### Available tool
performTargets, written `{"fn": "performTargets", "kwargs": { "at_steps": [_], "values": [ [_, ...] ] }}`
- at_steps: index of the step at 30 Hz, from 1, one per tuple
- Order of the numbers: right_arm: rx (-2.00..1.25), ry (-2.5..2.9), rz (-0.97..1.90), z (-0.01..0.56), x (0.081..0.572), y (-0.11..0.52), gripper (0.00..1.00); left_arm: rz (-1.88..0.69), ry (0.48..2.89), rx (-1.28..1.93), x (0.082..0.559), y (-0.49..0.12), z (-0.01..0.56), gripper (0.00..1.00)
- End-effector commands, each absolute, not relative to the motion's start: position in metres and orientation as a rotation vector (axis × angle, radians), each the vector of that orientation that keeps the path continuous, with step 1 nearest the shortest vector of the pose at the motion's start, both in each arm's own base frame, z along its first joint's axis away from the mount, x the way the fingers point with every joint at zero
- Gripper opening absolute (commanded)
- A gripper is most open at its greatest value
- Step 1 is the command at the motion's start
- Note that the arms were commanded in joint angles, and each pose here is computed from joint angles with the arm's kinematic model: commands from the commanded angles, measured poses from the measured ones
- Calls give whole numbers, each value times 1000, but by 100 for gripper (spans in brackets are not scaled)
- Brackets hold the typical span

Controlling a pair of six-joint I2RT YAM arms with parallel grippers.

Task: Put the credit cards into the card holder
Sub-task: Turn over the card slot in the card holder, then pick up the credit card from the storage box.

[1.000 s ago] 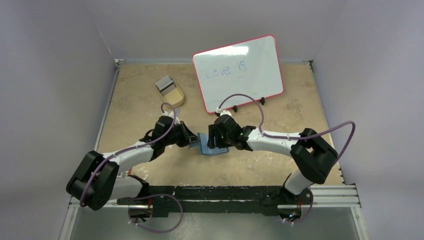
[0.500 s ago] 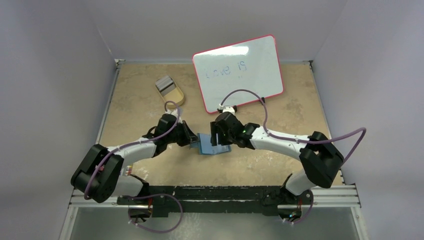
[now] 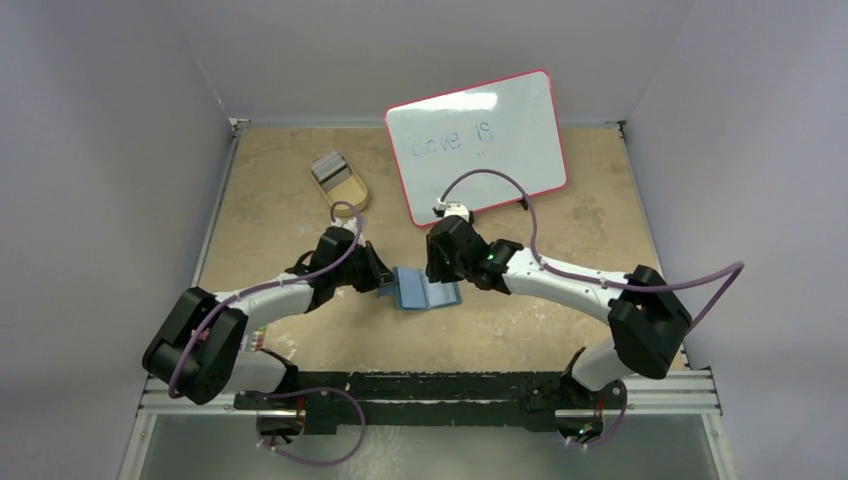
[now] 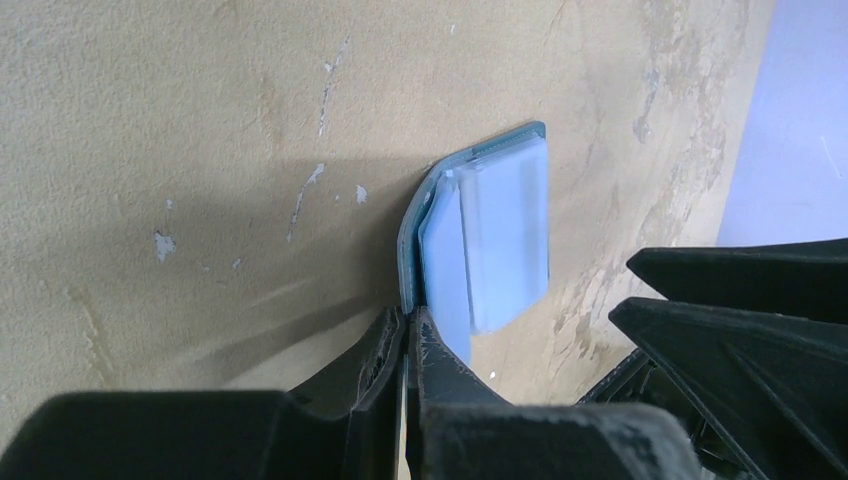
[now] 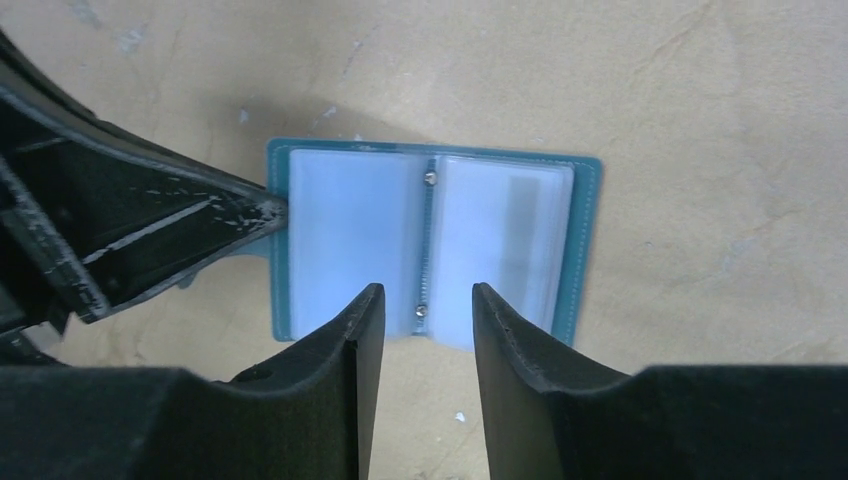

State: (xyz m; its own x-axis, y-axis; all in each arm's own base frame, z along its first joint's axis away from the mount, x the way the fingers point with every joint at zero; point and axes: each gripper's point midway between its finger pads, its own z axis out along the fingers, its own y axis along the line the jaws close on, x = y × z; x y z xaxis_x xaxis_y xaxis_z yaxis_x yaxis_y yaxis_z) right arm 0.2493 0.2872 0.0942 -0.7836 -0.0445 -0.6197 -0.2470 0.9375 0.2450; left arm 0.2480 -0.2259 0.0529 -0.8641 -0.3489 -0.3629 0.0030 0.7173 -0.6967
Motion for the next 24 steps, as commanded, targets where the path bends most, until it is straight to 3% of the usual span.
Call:
{"fn": "performTargets", "kwargs": {
  "at_steps": [1,7,16,18,21,24],
  "values": [
    [-230,2380,560,114,251,310,38,-972,2385,-209,261,-229,69,3],
    [-263,2407,601,88,246,317,35,-874,2382,-236,265,-216,76,18],
    [-219,2427,497,64,258,313,60,-456,2302,-211,300,-162,124,46],
    [-221,2447,453,56,259,309,62,-380,2305,-229,312,-143,131,49],
    [-239,2475,382,42,259,303,63,-299,2292,-263,332,-116,142,63],
    [-253,2507,284,28,254,292,64,-218,2267,-299,353,-92,150,65]
  ]
}}
